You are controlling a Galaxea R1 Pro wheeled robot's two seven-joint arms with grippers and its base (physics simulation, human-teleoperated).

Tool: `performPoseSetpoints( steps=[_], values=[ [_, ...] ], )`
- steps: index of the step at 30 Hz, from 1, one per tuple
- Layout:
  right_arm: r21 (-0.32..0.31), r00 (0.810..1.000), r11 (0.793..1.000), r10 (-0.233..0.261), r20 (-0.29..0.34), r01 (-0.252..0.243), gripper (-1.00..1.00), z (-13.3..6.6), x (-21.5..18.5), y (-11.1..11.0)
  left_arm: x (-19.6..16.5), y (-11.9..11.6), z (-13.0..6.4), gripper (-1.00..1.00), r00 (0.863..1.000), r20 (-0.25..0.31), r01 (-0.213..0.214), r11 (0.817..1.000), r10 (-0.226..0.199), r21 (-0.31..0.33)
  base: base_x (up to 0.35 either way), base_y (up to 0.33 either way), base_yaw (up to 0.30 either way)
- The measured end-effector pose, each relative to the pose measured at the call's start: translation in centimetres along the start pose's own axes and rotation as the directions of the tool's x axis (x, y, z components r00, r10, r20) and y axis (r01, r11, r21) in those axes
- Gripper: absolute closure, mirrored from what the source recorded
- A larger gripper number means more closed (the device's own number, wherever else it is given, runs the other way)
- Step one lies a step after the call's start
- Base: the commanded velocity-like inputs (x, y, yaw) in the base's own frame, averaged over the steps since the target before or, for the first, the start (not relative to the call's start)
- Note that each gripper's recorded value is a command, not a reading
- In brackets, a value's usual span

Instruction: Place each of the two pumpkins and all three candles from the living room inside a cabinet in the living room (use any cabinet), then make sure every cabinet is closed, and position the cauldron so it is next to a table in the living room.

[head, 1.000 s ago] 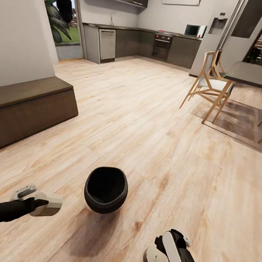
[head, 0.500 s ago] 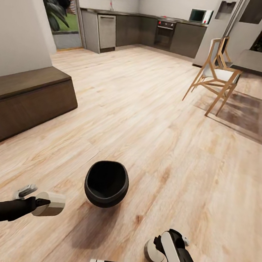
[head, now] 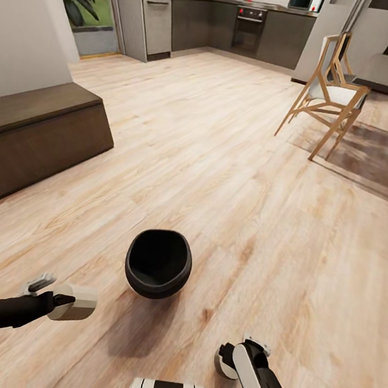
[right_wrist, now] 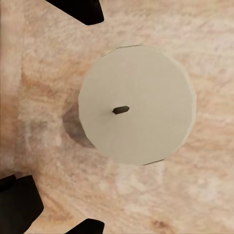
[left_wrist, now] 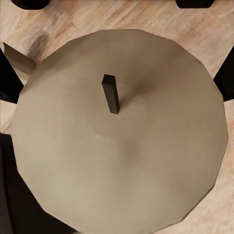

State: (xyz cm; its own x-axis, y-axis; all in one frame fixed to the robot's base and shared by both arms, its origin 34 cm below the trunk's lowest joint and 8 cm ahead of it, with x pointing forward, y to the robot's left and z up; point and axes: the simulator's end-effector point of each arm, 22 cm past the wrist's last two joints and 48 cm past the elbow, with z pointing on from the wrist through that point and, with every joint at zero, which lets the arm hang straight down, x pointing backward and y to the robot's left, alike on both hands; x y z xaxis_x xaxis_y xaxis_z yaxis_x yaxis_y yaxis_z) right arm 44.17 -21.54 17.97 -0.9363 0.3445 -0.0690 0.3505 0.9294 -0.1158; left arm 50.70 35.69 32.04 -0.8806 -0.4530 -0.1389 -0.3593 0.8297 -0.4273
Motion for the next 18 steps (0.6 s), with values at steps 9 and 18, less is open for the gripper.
performPoseSetpoints(
  steps=[9,18],
  values=[
    [-0.005,1.000,1.000,0.001,-0.003,-0.001,-1.00,0.2,0.1,0.1,0.1,0.1,0.2,1.00,1.000,-0.003,0.003,1.000,-0.003,0.000,0.000,0.000,0.000],
    [-0.060,1.000,0.998,0.006,-0.012,-0.006,-1.00,0.8,0.3,1.2,0.6,0.5,0.9,1.00,1.000,-0.021,0.009,1.000,-0.010,-0.007,0.000,0.000,0.000]
  ],
)
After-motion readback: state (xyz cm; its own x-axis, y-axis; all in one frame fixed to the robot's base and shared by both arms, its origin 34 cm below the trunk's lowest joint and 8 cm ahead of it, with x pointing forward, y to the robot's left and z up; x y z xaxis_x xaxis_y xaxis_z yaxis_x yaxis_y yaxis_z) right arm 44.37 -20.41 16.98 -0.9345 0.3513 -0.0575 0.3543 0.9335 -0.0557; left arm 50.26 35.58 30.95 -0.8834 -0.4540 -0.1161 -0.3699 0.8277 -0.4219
